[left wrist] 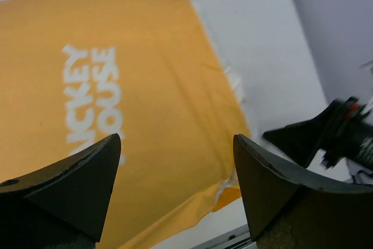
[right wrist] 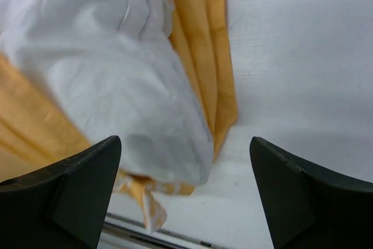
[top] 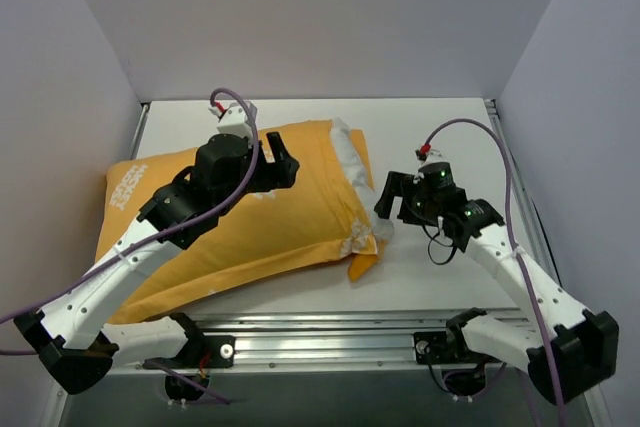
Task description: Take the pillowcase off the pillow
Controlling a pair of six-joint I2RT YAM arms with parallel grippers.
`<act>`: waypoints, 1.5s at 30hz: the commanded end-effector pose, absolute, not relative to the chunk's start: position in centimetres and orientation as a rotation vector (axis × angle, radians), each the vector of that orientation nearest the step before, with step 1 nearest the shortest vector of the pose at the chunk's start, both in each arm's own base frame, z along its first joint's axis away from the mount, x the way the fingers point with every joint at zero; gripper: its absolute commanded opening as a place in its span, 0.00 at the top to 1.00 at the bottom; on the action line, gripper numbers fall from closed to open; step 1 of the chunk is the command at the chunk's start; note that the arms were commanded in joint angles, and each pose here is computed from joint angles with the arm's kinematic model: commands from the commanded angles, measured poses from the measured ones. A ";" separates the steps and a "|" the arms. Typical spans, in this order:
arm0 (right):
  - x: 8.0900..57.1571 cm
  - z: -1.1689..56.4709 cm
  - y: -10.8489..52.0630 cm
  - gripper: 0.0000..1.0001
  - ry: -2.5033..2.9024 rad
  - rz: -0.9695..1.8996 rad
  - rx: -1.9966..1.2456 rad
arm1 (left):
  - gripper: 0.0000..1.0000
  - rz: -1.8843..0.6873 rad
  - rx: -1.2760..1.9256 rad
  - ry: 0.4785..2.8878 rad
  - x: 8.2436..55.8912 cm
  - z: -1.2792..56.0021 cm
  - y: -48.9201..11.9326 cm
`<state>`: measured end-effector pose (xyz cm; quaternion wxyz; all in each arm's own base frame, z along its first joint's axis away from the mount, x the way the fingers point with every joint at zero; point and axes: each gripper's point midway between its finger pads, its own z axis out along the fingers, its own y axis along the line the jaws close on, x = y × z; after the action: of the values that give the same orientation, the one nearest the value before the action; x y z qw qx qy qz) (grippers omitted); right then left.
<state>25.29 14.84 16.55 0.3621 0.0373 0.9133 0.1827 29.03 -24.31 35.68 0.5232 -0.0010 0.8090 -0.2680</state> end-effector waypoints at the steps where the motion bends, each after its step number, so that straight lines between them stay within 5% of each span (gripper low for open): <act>1: 28.8 18.1 15.9 0.13 2.255 0.626 -0.004 | 0.14 -0.385 -0.141 2.110 27.3 28.9 -18.7; 11: 29.7 16.7 21.4 0.07 2.260 0.916 -0.304 | 0.15 -0.253 -0.337 2.212 25.4 21.4 -12.8; 20: 25.7 15.4 27.0 0.02 2.222 1.172 -0.530 | 0.15 -0.277 -0.180 2.212 29.7 19.3 -15.5; 23: 23.2 13.1 28.6 0.12 2.292 1.207 -0.581 | 0.15 -0.315 -0.113 2.184 32.6 20.2 -17.7; 27: 20.6 11.8 28.8 0.72 2.324 1.201 -0.537 | 0.15 -0.364 -0.042 2.124 36.9 21.8 -20.9; 30: 19.3 11.8 28.1 1.00 2.324 1.169 -0.467 | 0.15 -0.427 0.010 2.058 39.5 24.2 -23.3; 37: 20.8 15.5 27.3 1.00 2.211 1.046 -0.350 | 0.14 -0.542 0.045 1.953 40.9 29.3 -25.6; 45: 26.0 19.5 28.6 1.00 2.132 0.888 -0.324 | 0.13 -0.620 -0.171 2.068 32.2 28.7 -20.7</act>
<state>22.70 27.57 15.16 0.3180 -0.1250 0.8693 0.3571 36.01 -22.36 27.68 0.4890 -0.0229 0.8431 -0.2226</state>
